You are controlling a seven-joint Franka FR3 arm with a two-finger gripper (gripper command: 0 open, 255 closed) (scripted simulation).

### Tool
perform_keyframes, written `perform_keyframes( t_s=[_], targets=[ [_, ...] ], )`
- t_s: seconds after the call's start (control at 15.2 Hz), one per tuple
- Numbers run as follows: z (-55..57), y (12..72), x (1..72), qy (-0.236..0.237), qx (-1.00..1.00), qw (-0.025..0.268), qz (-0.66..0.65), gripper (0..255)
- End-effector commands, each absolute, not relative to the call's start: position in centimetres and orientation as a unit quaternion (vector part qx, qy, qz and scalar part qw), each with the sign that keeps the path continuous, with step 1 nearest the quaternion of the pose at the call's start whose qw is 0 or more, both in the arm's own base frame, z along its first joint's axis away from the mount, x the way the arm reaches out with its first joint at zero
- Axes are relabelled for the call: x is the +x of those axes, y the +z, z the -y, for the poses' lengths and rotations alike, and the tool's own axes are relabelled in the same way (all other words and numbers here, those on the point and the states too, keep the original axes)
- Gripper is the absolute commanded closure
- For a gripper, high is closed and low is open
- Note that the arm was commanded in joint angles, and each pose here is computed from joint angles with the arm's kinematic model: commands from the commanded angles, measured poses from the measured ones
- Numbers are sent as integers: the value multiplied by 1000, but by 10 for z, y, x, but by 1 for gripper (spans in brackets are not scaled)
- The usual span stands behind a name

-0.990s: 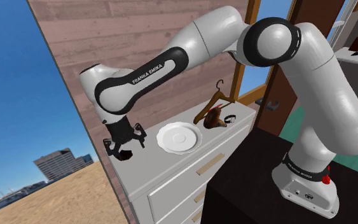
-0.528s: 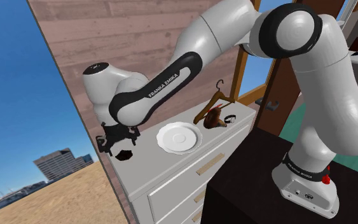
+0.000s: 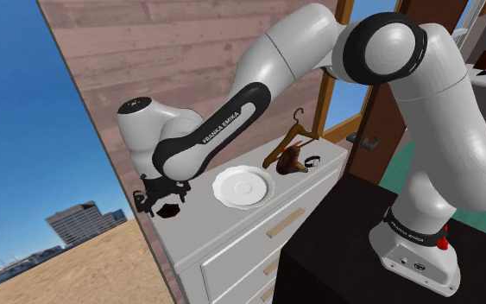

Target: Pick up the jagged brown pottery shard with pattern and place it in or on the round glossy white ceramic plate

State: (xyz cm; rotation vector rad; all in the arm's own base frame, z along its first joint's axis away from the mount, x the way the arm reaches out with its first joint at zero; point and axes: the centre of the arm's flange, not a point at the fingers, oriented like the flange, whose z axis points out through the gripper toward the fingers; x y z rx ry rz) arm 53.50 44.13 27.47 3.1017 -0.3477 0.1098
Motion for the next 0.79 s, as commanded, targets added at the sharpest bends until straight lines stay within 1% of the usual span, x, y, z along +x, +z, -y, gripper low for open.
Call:
perform_keyframes(
  t_s=[0.0, 0.13, 0.2, 0.73],
  targets=[
    [-444, 271, 532, 33, 993, 9, 109, 0],
    [-444, 271, 532, 33, 993, 9, 109, 0],
    [-445, 271, 532, 33, 993, 9, 109, 255],
    [-445, 269, 532, 33, 993, 9, 109, 255]
  ],
)
